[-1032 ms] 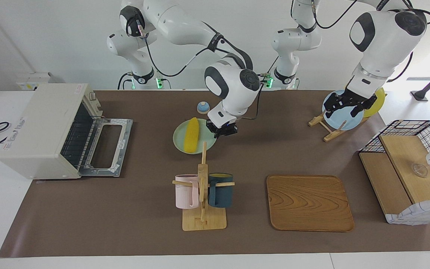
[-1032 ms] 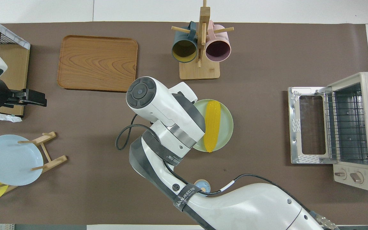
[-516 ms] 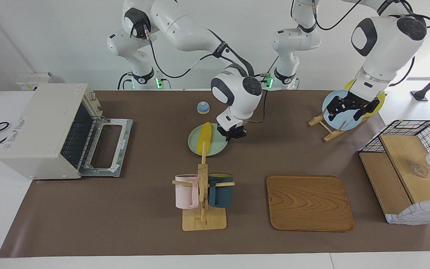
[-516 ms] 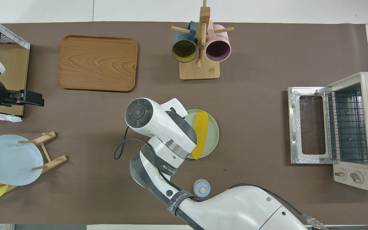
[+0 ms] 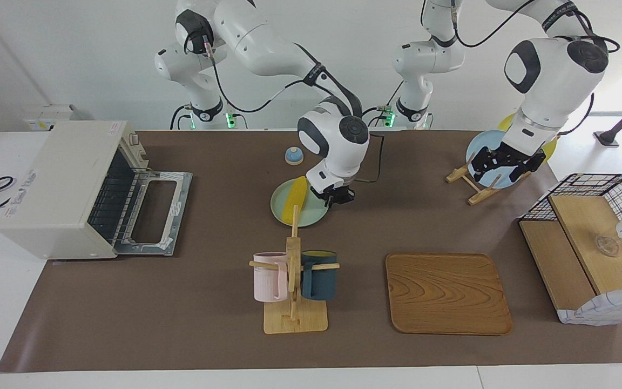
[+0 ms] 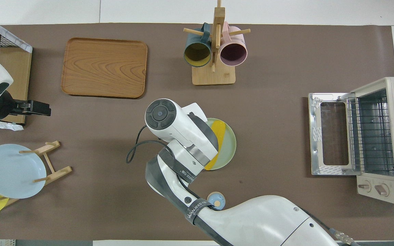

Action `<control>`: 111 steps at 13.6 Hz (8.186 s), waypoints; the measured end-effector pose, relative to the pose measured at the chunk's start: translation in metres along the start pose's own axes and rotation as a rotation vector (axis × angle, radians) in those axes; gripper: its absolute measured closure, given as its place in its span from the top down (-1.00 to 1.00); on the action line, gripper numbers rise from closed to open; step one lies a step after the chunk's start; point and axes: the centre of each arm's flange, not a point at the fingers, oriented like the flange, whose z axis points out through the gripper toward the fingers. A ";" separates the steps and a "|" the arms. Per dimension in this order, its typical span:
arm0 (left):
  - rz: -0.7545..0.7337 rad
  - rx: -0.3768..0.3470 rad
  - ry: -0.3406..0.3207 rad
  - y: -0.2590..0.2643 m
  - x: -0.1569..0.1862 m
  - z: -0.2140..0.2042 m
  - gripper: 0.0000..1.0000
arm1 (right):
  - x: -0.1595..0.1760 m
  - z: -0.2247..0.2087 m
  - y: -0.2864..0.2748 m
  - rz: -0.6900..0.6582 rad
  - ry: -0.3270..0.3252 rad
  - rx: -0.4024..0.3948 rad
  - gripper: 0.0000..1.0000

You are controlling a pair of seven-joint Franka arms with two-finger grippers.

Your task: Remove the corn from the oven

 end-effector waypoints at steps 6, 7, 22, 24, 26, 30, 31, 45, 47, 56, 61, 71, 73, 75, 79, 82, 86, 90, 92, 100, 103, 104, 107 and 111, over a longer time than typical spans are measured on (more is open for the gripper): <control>0.030 -0.001 0.001 0.016 0.004 0.006 1.00 | 0.010 -0.023 0.016 -0.010 0.006 -0.005 -0.71; 0.037 -0.001 0.001 0.020 0.004 0.006 1.00 | 0.023 -0.037 0.031 -0.014 0.007 -0.011 -0.71; 0.214 -0.088 -0.007 0.262 -0.003 0.078 1.00 | 0.081 0.036 0.377 -0.066 -0.121 -0.074 -0.98; 0.225 -0.098 0.002 0.295 -0.009 0.092 1.00 | 0.073 0.044 0.378 -0.081 -0.107 -0.083 -0.98; 0.241 -0.125 0.004 0.326 -0.012 0.108 1.00 | 0.068 0.045 0.377 -0.088 -0.101 -0.081 -0.98; 0.321 -0.152 -0.006 0.394 -0.017 0.135 1.00 | 0.067 0.060 0.394 -0.077 -0.084 -0.065 -0.98; 0.342 -0.161 0.003 0.413 -0.023 0.144 1.00 | 0.065 0.063 0.397 -0.076 -0.084 -0.063 -0.98; 0.393 -0.169 0.006 0.475 -0.063 0.214 0.98 | 0.060 0.065 0.406 -0.115 -0.083 -0.128 -0.98; 0.388 -0.167 0.003 0.474 -0.064 0.216 0.60 | 0.062 0.049 0.404 -0.125 -0.105 -0.161 -0.98; 0.168 -0.188 -0.059 0.361 0.006 0.120 0.12 | 0.079 -0.073 0.485 -0.228 -0.158 -0.226 -0.98; -0.021 -0.114 0.002 0.175 0.082 0.106 0.12 | 0.086 -0.093 0.545 -0.258 -0.130 -0.228 -0.98; -0.098 -0.113 0.119 0.059 0.196 0.194 0.12 | 0.103 -0.199 0.498 -0.257 -0.122 -0.063 -0.98; -0.086 -0.114 0.121 0.065 0.197 0.199 0.12 | 0.110 -0.210 0.493 -0.252 -0.139 0.014 -0.86; -0.050 -0.111 0.122 0.065 0.197 0.202 0.12 | 0.113 -0.212 0.492 -0.249 -0.151 0.045 -0.44; -0.012 -0.107 0.133 0.064 0.197 0.206 0.73 | 0.113 -0.217 0.489 -0.252 -0.141 0.059 0.51; -0.012 -0.107 0.157 0.063 0.200 0.194 1.00 | 0.113 -0.222 0.487 -0.256 -0.129 0.060 1.00; -0.026 -0.087 0.155 0.046 0.191 0.133 1.00 | 0.114 -0.226 0.473 -0.282 -0.119 0.059 1.00; -0.048 -0.072 0.089 0.024 0.157 0.045 1.00 | 0.116 -0.227 0.469 -0.290 -0.118 0.060 1.00; -0.071 -0.077 0.051 0.026 0.137 0.009 1.00 | 0.116 -0.226 0.471 -0.285 -0.119 0.061 1.00; -0.125 -0.084 -0.035 0.007 0.039 -0.094 1.00 | 0.119 -0.226 0.478 -0.271 -0.118 0.063 1.00; -0.137 -0.085 -0.058 0.001 0.018 -0.107 1.00 | 0.122 -0.234 0.483 -0.262 -0.100 0.066 1.00; -0.143 -0.085 -0.060 0.000 0.013 -0.111 1.00 | 0.123 -0.235 0.485 -0.258 -0.097 0.066 1.00; -0.174 -0.070 -0.082 0.002 0.003 -0.115 1.00 | 0.127 -0.234 0.497 -0.235 -0.097 0.069 1.00; -0.186 -0.055 -0.081 0.002 -0.002 -0.119 1.00 | 0.126 -0.239 0.492 -0.243 -0.089 0.069 1.00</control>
